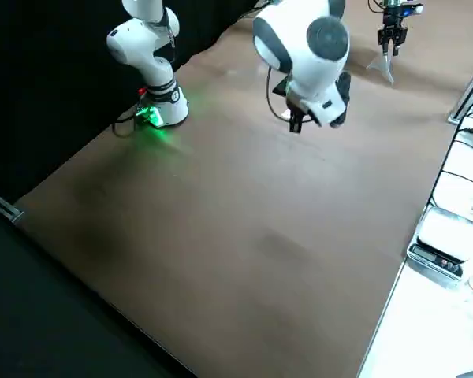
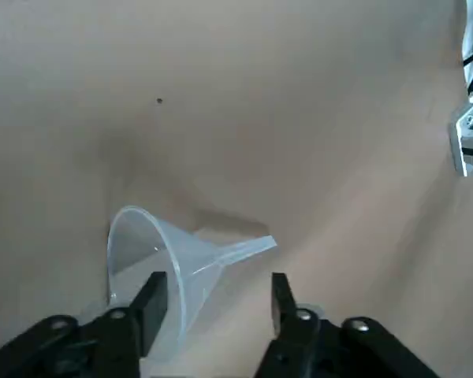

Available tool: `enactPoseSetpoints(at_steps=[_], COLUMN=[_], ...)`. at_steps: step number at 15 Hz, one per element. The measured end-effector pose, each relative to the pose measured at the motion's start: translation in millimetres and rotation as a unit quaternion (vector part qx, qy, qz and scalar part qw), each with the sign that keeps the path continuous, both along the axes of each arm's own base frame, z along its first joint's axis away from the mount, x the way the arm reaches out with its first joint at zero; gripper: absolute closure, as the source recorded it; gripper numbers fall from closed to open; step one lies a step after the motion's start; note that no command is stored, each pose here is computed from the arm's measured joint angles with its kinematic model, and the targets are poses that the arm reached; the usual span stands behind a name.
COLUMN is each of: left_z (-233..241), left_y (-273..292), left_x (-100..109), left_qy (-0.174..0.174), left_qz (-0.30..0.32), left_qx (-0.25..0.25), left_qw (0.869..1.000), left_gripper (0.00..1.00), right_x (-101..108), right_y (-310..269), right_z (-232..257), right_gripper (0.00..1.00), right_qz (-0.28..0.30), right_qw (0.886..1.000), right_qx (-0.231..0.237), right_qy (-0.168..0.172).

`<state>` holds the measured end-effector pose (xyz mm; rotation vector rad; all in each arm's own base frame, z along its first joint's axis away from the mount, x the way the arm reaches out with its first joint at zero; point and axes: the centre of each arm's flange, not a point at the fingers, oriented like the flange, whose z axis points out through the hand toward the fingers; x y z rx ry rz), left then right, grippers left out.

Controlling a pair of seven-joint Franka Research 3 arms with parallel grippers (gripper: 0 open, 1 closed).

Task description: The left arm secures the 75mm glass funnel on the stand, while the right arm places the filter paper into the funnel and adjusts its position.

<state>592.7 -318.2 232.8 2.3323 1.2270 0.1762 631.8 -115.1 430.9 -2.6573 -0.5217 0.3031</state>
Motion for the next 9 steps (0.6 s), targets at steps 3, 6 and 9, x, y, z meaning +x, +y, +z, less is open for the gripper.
enactPoseSetpoints(at_steps=[3, 6, 9], left_z=[1.6, 3.1, 3.4], left_y=[0.3, 0.0, 0.0], left_x=[1.5, 2.6, 2.8], left_qy=[-0.001, -0.003, -0.003], left_qz=[0.002, 0.002, 0.002], left_qx=[-0.001, -0.002, -0.002], left_qw=[1.0, 1.0, 1.0], left_gripper=[0.47, 0.66, 0.7], right_x=[2.4, -4.0, -5.3], right_y=[39.7, 62.1, 61.0], right_z=[13.9, 29.1, 31.6], right_gripper=[0.99, 0.99, 0.99], right_qz=[-0.009, -0.017, -0.027], right_qw=[1.0, 0.999, 0.999], right_qx=[-0.015, -0.023, -0.027], right_qy=[0.009, 0.027, 0.031])
